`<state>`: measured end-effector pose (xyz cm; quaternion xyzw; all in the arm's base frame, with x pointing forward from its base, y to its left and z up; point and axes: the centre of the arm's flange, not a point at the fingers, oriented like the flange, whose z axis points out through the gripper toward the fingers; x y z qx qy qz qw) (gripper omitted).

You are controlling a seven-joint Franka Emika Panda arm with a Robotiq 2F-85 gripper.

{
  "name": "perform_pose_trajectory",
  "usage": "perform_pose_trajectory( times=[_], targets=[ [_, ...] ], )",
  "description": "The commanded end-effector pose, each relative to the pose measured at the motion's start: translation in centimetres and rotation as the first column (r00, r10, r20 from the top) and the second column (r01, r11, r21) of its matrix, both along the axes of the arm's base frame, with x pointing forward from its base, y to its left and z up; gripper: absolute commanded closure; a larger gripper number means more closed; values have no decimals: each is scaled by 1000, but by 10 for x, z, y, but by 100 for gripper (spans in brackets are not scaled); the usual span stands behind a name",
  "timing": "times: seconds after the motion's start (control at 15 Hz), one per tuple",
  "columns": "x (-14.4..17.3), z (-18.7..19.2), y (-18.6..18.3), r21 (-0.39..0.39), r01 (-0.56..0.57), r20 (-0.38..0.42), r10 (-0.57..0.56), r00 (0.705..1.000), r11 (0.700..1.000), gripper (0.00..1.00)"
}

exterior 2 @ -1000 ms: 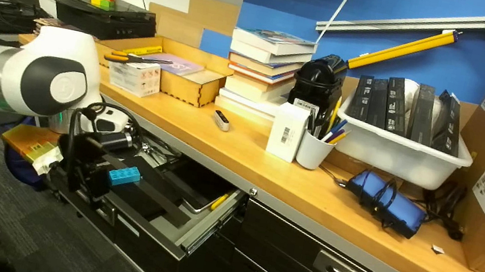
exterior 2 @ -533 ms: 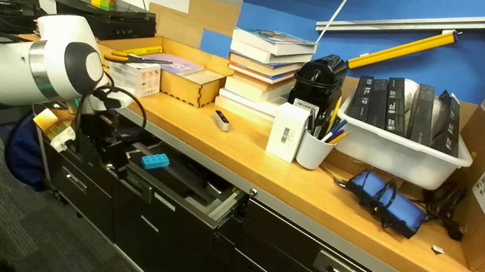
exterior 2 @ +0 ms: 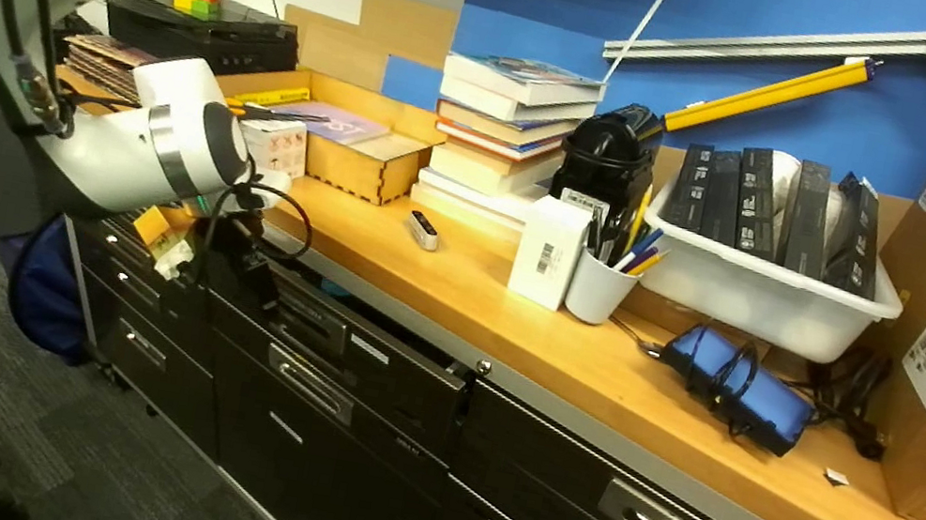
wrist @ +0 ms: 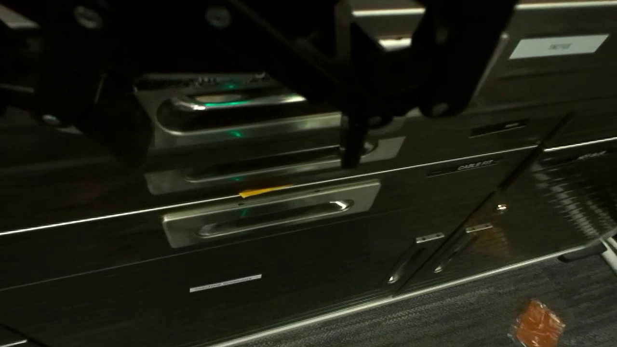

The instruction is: Pick up the blue object from the base top and put it in the open drawer and close it

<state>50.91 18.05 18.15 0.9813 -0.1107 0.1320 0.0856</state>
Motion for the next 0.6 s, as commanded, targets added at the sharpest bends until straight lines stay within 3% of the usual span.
perform_pose_trajectory(
  times=[0.0,0.33,0.47,0.53],
  targets=[
    [25,2,24,10,10,92,-10,996,1000,0],
    [-1,48,22,-33,-18,247,25,969,999,0],
    [-18,66,11,-51,-52,194,61,979,997,0],
    [-29,77,1,-49,-80,123,86,989,996,0]
  ],
)
